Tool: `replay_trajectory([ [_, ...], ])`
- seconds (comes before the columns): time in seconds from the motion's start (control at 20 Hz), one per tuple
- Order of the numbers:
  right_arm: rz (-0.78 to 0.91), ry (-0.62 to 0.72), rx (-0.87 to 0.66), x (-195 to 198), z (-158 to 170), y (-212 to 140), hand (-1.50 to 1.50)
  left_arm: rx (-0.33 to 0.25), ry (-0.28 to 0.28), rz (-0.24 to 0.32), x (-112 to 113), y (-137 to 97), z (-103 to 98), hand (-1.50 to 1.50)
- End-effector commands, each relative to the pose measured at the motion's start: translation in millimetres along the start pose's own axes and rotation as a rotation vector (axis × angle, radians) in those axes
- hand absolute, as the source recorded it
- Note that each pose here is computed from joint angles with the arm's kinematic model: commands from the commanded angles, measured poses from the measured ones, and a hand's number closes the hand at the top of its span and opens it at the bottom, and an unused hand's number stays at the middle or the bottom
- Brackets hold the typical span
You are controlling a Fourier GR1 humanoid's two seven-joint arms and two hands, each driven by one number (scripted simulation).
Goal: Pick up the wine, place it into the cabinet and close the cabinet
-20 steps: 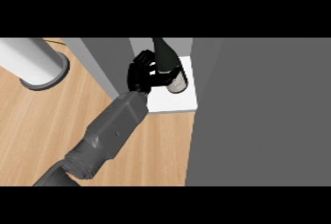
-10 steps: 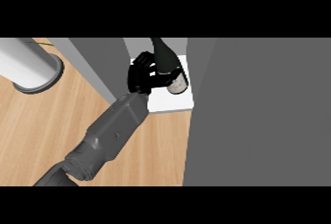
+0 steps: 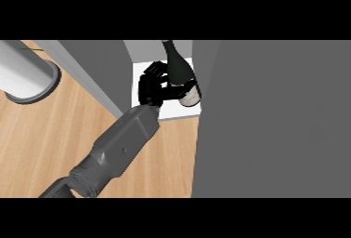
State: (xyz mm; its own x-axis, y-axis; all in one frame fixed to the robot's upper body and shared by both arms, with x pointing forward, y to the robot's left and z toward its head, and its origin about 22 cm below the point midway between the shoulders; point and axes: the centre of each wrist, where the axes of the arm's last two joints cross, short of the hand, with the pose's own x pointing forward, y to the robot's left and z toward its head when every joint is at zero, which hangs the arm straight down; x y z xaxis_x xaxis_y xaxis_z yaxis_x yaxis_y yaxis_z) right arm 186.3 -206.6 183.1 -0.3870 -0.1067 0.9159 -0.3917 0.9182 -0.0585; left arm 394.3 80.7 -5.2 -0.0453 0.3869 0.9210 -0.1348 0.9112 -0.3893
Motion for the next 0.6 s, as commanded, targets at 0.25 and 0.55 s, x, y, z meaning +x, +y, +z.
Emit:
replay_trajectory([
  [0.25,-0.007,0.0,0.005,-4,0,2,-1.5,0.034,-0.01,0.083,-10,2,12,1.5],
  [0.55,0.018,0.019,0.043,6,2,-2,-1.5,0.085,-0.037,0.08,7,-18,1,-1.5],
])
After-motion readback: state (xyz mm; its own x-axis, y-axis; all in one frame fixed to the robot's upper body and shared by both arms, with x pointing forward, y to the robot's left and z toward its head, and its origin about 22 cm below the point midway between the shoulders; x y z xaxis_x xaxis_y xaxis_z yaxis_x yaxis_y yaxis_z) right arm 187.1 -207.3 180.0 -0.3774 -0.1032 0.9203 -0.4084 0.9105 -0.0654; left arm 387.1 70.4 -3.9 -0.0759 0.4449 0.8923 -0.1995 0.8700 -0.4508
